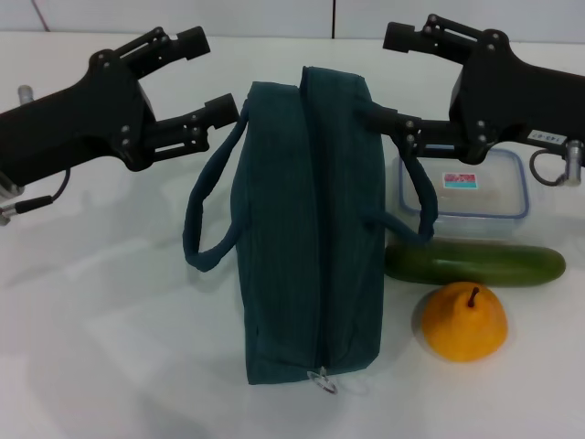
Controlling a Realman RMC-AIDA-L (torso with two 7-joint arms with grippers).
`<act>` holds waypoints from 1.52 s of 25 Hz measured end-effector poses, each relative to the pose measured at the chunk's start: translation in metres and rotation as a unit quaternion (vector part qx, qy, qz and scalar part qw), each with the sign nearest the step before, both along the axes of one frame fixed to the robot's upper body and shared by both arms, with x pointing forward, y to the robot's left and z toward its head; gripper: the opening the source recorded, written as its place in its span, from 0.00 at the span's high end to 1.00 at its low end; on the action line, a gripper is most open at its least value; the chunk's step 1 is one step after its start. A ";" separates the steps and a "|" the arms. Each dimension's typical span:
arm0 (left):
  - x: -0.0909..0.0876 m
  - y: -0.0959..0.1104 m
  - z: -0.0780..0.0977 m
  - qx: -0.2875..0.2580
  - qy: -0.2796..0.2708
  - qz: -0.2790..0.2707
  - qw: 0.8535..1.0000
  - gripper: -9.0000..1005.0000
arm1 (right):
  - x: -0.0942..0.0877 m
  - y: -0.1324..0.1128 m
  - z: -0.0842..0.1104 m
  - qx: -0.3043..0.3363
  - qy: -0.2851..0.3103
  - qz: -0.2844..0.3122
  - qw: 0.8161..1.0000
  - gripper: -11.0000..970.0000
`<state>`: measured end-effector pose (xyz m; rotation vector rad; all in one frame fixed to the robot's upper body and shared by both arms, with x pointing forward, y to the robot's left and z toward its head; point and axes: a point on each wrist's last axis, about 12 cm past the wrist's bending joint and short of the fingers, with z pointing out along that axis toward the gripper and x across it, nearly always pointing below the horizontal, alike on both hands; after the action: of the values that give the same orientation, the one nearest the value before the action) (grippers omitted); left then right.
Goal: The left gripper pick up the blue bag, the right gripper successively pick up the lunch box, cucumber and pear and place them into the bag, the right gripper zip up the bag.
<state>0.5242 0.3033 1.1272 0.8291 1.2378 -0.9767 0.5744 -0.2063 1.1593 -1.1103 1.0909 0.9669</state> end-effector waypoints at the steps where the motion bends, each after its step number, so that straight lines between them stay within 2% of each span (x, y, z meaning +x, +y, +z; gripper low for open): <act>1: 0.000 0.000 0.000 0.000 0.000 0.000 1.000 0.14 | 0.000 0.000 0.000 0.000 0.000 0.000 1.000 0.15; 8: 0.000 0.000 0.000 -0.002 0.004 -0.001 1.000 0.15 | -0.002 -0.002 -0.003 0.000 0.004 -0.003 1.000 0.15; 11: 0.001 0.000 0.002 -0.002 0.023 -0.008 1.000 0.15 | -0.002 -0.003 -0.003 0.000 0.004 -0.004 1.000 0.15; 17: 0.016 0.003 0.028 0.057 0.124 -0.035 0.990 0.16 | -0.006 -0.010 -0.002 0.011 0.005 -0.012 1.000 0.15; 20: 0.019 -0.002 0.032 0.082 0.176 -0.038 0.980 0.16 | -0.008 -0.015 -0.001 0.022 0.000 -0.023 1.000 0.15; 25: 0.020 -0.006 0.029 0.077 0.206 -0.031 0.975 0.16 | -0.010 -0.020 -0.002 0.026 -0.001 -0.030 0.999 0.15; 31: 0.019 -0.015 0.017 0.092 0.239 -0.029 0.966 0.17 | -0.010 -0.021 -0.003 0.026 0.000 -0.031 0.999 0.15; 38: 0.020 -0.023 0.010 0.098 0.255 -0.022 0.962 0.17 | -0.010 -0.021 -0.003 0.025 0.000 -0.033 0.999 0.15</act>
<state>0.5445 0.2805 1.1375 0.7836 1.7875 -1.1588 0.5645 -0.2272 1.1566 -1.0286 1.0915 0.9370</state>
